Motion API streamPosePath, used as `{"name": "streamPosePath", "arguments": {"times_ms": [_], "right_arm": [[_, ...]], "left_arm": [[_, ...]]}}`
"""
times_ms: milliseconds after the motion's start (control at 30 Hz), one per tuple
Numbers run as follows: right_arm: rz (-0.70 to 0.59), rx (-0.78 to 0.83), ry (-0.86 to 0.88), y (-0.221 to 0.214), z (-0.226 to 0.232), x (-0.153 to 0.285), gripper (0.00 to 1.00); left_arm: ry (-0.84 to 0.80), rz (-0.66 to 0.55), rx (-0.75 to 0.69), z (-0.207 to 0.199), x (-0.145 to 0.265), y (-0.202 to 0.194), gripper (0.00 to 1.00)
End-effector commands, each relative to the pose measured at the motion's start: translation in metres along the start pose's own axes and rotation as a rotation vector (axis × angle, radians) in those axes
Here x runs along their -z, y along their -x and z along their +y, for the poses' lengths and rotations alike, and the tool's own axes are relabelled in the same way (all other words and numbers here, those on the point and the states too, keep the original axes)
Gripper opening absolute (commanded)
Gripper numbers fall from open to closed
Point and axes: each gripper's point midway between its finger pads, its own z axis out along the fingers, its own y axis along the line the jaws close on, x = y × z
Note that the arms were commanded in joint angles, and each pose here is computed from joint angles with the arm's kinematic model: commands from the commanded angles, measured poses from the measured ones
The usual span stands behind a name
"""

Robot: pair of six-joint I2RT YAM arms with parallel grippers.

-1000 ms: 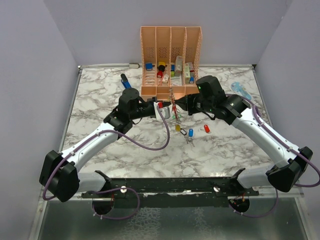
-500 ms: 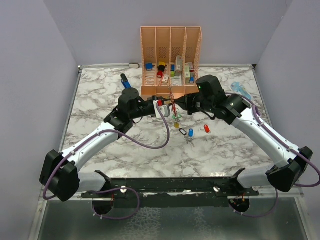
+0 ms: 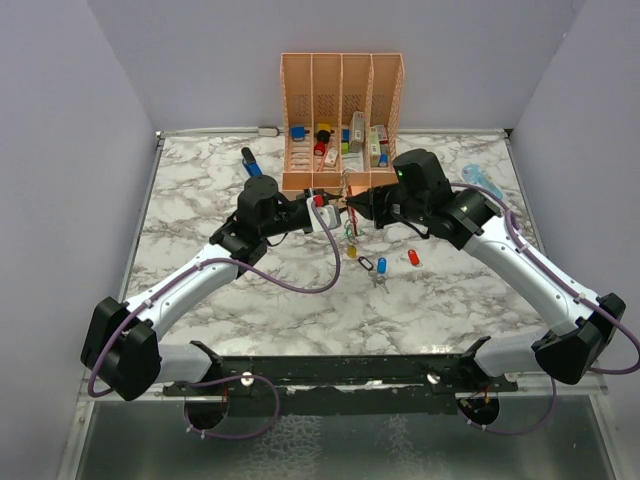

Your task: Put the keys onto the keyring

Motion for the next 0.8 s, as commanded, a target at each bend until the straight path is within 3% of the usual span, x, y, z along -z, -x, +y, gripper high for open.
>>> {"name": "streamPosePath", "arguments": {"times_ms": [0, 467, 767], "right_arm": [[0.052, 0.003, 0.061, -0.011, 0.017, 0.008, 0.01], [0.029, 0.0, 0.045, -0.005, 0.009, 0.006, 0.01], [0.001, 0.003, 0.011, 0.004, -0.007, 0.0, 0.01]], "left_arm": [[0.017, -0.018, 0.019, 0.003, 0.0, 0.002, 0.31], [0.002, -0.023, 0.022, 0.002, 0.001, 0.007, 0.01], [-0.064, 0.005, 0.014, -0.007, 0.004, 0.004, 0.0]]}}
